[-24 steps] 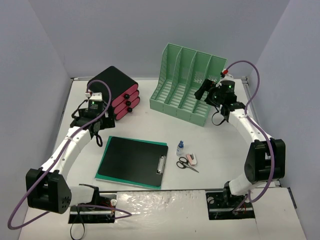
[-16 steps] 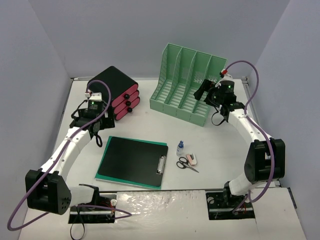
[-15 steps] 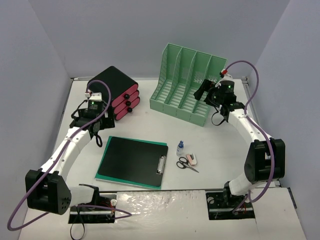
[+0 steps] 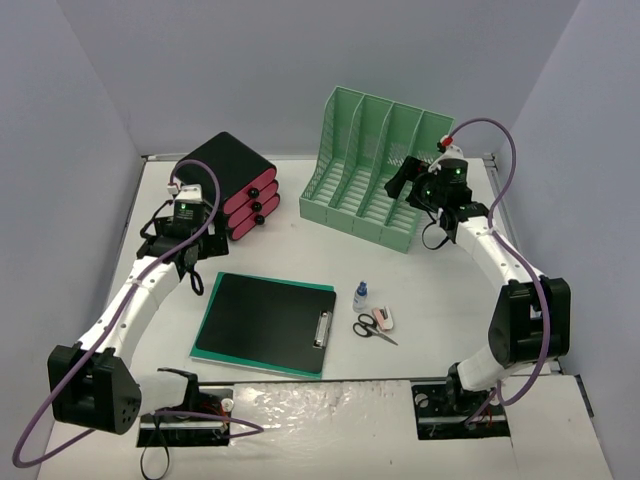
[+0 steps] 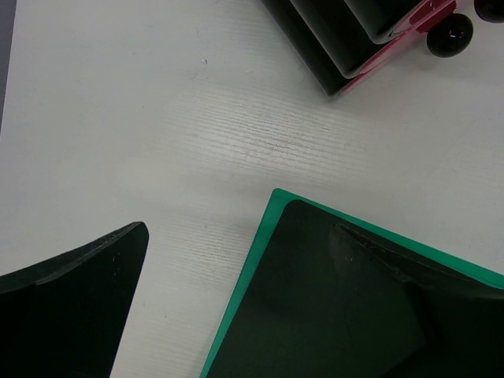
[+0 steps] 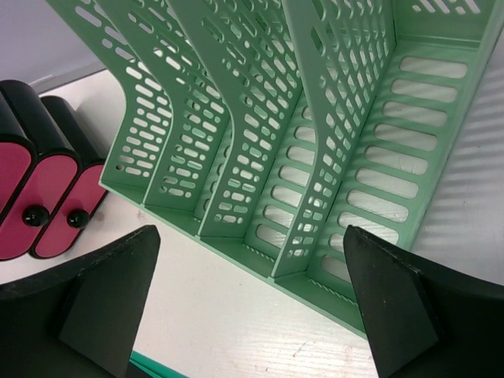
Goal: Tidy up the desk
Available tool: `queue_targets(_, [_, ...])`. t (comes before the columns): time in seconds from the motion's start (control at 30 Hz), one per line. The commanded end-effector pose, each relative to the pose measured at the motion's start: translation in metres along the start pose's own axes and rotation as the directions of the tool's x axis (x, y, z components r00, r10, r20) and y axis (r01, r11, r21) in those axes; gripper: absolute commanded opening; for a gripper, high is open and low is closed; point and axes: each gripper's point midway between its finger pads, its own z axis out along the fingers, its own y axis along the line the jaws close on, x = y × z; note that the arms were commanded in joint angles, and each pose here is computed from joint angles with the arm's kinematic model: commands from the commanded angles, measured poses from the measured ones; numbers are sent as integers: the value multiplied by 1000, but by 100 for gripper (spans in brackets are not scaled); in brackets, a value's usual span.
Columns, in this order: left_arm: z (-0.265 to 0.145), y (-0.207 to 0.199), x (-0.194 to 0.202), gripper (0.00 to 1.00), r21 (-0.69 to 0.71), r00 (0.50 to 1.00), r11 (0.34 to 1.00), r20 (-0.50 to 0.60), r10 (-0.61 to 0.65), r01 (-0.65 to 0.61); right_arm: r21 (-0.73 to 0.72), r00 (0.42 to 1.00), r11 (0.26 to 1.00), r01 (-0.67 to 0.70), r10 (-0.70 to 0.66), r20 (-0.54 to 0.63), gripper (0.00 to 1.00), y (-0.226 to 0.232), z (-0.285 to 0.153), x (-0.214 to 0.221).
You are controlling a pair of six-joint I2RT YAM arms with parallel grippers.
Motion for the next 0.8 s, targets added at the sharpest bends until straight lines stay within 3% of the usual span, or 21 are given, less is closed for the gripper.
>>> queue_targets(0.0, [-10, 0, -19, 97, 5, 998, 1000, 66, -9, 8, -118, 989, 992, 31, -13, 146, 100, 42, -20, -55])
queue_targets(0.77, [-13, -1, -23, 97, 19, 997, 1000, 77, 2, -3, -140, 990, 988, 72, -54, 128, 100, 71, -3, -49])
